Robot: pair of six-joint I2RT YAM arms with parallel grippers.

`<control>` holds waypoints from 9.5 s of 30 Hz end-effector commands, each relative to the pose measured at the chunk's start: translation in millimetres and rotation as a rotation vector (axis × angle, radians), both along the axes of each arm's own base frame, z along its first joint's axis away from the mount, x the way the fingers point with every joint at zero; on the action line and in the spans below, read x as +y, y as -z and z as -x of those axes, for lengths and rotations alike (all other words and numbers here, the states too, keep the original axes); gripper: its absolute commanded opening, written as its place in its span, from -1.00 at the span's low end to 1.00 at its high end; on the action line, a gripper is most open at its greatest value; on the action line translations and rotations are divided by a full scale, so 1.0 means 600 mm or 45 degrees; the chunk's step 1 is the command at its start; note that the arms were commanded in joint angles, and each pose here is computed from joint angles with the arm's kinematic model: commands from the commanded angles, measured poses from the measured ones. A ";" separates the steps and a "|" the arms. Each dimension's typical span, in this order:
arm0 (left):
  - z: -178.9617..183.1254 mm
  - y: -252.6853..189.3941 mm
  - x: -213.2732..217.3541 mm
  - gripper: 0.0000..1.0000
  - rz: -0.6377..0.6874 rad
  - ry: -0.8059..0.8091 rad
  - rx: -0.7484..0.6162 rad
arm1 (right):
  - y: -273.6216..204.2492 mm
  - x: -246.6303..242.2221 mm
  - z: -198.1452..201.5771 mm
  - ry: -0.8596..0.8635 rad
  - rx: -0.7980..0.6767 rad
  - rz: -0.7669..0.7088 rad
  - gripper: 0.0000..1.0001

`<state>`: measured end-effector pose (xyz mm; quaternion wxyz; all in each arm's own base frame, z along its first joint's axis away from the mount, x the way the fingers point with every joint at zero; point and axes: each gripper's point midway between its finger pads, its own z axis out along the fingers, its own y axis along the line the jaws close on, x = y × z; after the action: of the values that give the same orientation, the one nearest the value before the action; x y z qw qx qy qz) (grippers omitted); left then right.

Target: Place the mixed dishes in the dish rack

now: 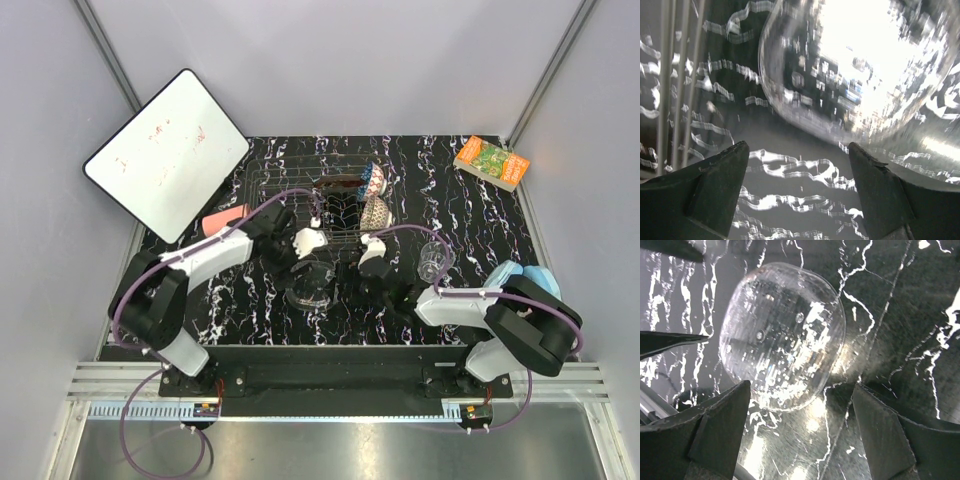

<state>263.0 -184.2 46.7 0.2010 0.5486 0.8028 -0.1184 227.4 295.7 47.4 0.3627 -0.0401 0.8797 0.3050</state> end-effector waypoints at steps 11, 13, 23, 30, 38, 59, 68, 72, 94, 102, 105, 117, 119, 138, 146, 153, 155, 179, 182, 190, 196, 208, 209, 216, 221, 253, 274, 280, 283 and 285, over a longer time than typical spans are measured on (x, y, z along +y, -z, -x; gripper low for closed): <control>0.002 0.007 -0.071 0.77 0.102 0.101 0.090 | -0.020 0.016 0.000 0.016 0.000 -0.126 0.81; 0.022 0.004 -0.081 0.77 0.110 0.135 0.114 | -0.020 0.019 0.005 0.006 0.023 -0.136 0.81; 0.111 -0.023 -0.121 0.79 0.161 0.255 0.230 | -0.035 -0.003 0.032 0.045 0.078 -0.161 0.84; 0.108 -0.046 -0.108 0.80 0.144 0.224 0.182 | -0.018 -0.007 0.050 0.059 0.175 -0.126 0.86; 0.020 -0.016 -0.050 0.79 0.045 0.064 0.039 | -0.040 -0.005 0.083 -0.074 0.242 -0.049 0.86; 0.119 -0.007 -0.138 0.76 0.072 0.246 0.198 | -0.020 -0.099 0.174 0.015 0.503 0.030 0.88; 0.158 -0.020 -0.149 0.77 0.077 0.311 0.262 | -0.016 -0.105 0.172 0.044 0.505 0.046 0.88; 0.128 -0.021 -0.149 0.77 0.064 0.290 0.212 | -0.016 -0.108 0.171 0.060 0.506 0.042 0.88; 0.174 -0.030 -0.190 0.79 0.167 0.289 0.433 | 0.008 -0.102 0.203 -0.021 0.608 0.048 0.84; 0.208 -0.050 -0.194 0.79 0.212 0.320 0.482 | 0.000 -0.103 0.223 -0.013 0.668 -0.045 0.83; 0.222 -0.052 -0.198 0.79 0.215 0.345 0.501 | 0.001 -0.098 0.211 0.000 0.637 -0.044 0.83; 0.114 -0.105 -0.164 0.80 0.235 0.181 0.305 | -0.009 -0.096 0.175 0.034 0.505 -0.012 0.84; 0.056 -0.131 -0.142 0.80 0.262 0.049 0.200 | -0.019 -0.101 0.173 0.054 0.470 -0.055 0.83; 0.002 -0.021 -0.133 0.82 0.271 -0.413 0.226 | -0.077 -0.113 0.130 0.149 0.206 -0.248 0.81; 0.013 -0.002 -0.156 0.82 0.225 -0.424 0.387 | -0.069 -0.105 0.123 0.162 0.214 -0.241 0.81; 0.054 0.001 -0.180 0.82 0.244 -0.376 0.566 | -0.055 -0.100 0.112 0.217 0.245 -0.230 0.82; 0.063 -0.002 -0.184 0.82 0.256 -0.361 0.595 | -0.053 -0.096 0.110 0.221 0.255 -0.236 0.82; 0.112 -0.019 -0.215 0.83 0.313 -0.281 0.703 | -0.032 -0.097 0.102 0.282 0.343 -0.190 0.86; 0.115 -0.015 -0.215 0.83 0.306 -0.278 0.707 | -0.024 -0.105 0.106 0.299 0.367 -0.153 0.87; 0.111 -0.020 -0.207 0.83 0.300 -0.274 0.659 | 0.000 -0.110 0.119 0.280 0.490 0.063 0.92; 0.109 -0.021 -0.209 0.83 0.302 -0.273 0.657 | 0.000 -0.127 0.121 0.346 0.510 0.094 0.96; 0.107 -0.027 -0.218 0.83 0.320 -0.271 0.673 | 0.032 -0.083 0.103 0.282 0.590 0.031 0.99; 0.108 -0.028 -0.220 0.83 0.322 -0.269 0.675 | 0.038 -0.086 0.105 0.288 0.597 0.029 0.98; 0.122 -0.026 -0.241 0.83 0.327 -0.238 0.701 | 0.037 -0.072 0.100 0.278 0.614 -0.089 0.98; 0.131 -0.024 -0.245 0.84 0.321 -0.227 0.710 | 0.018 -0.071 0.090 0.276 0.549 -0.208 0.98; 0.118 -0.016 -0.196 0.85 0.235 -0.210 0.624 | 0.016 -0.069 0.206 0.024 0.931 -0.238 0.99; 0.201 -0.002 -0.190 0.95 0.264 -0.076 0.884 | 0.026 -0.014 0.150 0.210 0.690 -0.560 0.99; 0.224 -0.012 -0.198 0.97 0.274 0.006 0.893 | -0.009 -0.014 0.138 0.216 0.566 -0.634 0.90; 0.228 -0.011 -0.198 0.98 0.271 0.017 0.909 | -0.035 -0.033 0.122 0.256 0.434 -0.671 0.90; 0.231 -0.012 -0.199 0.98 0.272 0.025 0.920 | -0.048 -0.039 0.116 0.266 0.344 -0.672 0.90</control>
<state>164.7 -289.6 41.5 0.0108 0.4400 0.8368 -0.3255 92.5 284.5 44.2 0.0749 0.1510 0.8595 0.4825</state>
